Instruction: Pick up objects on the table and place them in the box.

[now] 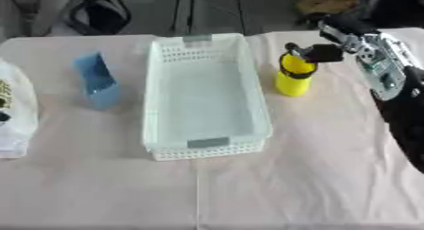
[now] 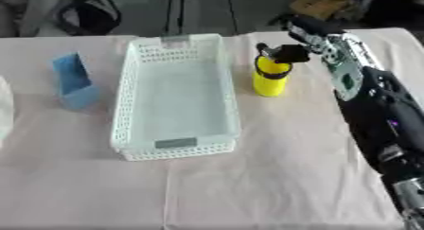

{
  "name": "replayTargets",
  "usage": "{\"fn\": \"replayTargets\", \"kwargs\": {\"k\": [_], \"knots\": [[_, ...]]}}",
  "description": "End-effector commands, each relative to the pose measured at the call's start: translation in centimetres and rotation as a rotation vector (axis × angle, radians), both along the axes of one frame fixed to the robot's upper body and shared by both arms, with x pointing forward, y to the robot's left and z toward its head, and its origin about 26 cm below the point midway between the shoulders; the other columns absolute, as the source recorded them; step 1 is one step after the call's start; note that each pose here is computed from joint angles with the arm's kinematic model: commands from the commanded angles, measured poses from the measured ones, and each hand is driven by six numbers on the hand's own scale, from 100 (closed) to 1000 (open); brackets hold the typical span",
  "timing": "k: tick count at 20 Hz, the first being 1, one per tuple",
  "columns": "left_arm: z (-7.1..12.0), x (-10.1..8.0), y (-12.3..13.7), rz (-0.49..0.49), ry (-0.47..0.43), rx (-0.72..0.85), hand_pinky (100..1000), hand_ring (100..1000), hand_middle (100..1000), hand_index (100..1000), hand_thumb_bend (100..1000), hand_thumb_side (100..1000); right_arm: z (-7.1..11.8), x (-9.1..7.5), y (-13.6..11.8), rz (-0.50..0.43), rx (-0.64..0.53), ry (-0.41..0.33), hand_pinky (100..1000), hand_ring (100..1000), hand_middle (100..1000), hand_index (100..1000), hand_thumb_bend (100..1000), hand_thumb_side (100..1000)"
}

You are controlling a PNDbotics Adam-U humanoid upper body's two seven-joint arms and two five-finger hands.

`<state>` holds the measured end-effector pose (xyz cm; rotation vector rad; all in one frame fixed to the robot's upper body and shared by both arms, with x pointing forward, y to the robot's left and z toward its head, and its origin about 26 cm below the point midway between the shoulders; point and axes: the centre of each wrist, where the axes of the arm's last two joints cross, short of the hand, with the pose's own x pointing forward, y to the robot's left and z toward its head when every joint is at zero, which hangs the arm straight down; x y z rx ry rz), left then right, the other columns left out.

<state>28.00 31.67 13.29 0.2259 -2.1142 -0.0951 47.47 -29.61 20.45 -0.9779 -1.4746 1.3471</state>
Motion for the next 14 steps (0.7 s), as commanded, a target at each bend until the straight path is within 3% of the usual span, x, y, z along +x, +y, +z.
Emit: {"fn": "replayTargets", "kwargs": {"k": [1, 9, 14], "knots": [[1.0, 0.0, -0.1, -0.014, -0.032, 0.022, 559, 629, 651, 847, 250, 930, 1.1, 0.4, -0.5, -0.045, -0.030, -0.053, 821, 903, 940, 950, 365, 759], [1.1, 0.1, -0.1, -0.018, -0.033, 0.022, 560, 629, 651, 847, 249, 931, -0.1, 0.7, -1.0, -0.126, -0.066, -0.111, 873, 904, 930, 946, 324, 823], [1.1, 0.1, -0.1, -0.019, -0.034, 0.022, 560, 629, 651, 848, 249, 931, -0.8, 0.7, -0.9, -0.124, -0.065, -0.097, 867, 896, 930, 951, 302, 838]]}}
